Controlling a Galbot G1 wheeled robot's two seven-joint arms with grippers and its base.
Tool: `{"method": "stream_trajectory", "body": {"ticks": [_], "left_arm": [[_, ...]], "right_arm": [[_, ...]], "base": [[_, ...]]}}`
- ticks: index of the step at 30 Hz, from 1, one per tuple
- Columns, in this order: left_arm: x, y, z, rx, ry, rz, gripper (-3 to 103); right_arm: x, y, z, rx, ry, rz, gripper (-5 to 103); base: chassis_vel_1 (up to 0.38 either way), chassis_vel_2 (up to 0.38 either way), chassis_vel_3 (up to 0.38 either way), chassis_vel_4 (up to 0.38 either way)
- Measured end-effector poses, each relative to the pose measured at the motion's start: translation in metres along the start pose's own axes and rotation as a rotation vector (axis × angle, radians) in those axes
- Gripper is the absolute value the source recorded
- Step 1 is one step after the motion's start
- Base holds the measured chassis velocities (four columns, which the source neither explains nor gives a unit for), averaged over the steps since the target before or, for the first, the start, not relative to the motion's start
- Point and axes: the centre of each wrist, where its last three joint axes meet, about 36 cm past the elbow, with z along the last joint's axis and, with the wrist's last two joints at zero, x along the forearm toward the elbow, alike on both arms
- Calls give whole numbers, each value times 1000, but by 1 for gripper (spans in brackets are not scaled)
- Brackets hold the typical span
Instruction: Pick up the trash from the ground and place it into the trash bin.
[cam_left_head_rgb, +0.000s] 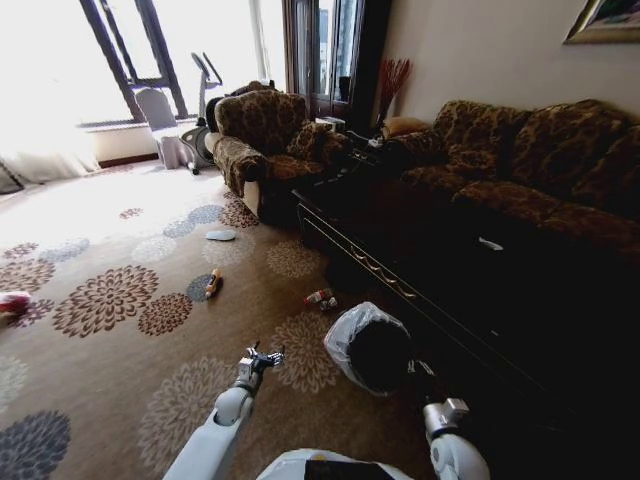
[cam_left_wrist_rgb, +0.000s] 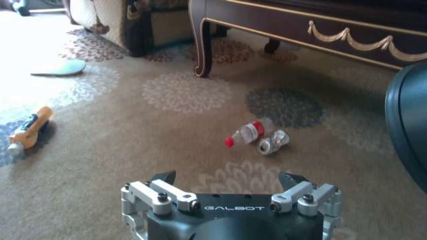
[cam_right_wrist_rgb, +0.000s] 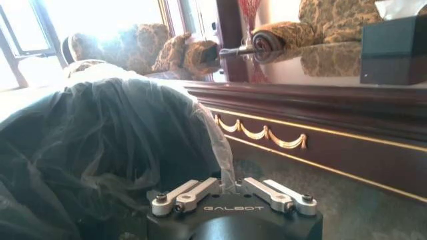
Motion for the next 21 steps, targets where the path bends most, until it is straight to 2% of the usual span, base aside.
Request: {"method": "stream_trajectory", "body": {"ticks": [3, 8, 10, 12, 13, 15, 19, 21], "left_arm": [[-7, 0, 8, -12, 14, 8, 100], [-30, 1, 24, -64, 32, 27, 100], [-45, 3, 34, -119, 18, 46, 100], [-49, 3, 36, -134, 12, 49, 100], [-59, 5, 42, -176, 3, 59, 100], [-71, 5, 51, -215, 5, 81, 100], [-78, 5, 51, -217, -1, 92, 100], [-84, 3, 51, -198, 1, 106, 100]], "right_arm": [[2, 1, 3, -3, -1, 1, 1], [6, 0, 3, -5, 13, 4, 1], [7, -1, 2, -4, 23, 5, 1], [7, -1, 2, -4, 25, 5, 1], [7, -1, 2, -4, 31, 7, 1], [8, -1, 6, 1, 46, 13, 1], [6, -3, 10, 10, 59, 24, 1], [0, -5, 15, 29, 63, 41, 1]], "base": [[-34, 12, 12, -15], [37, -35, -34, 32], [0, 0, 0, 0], [0, 0, 0, 0], [0, 0, 0, 0], [-27, 13, 16, -13], [-27, 13, 18, -16], [-53, 36, 46, -66]]}}
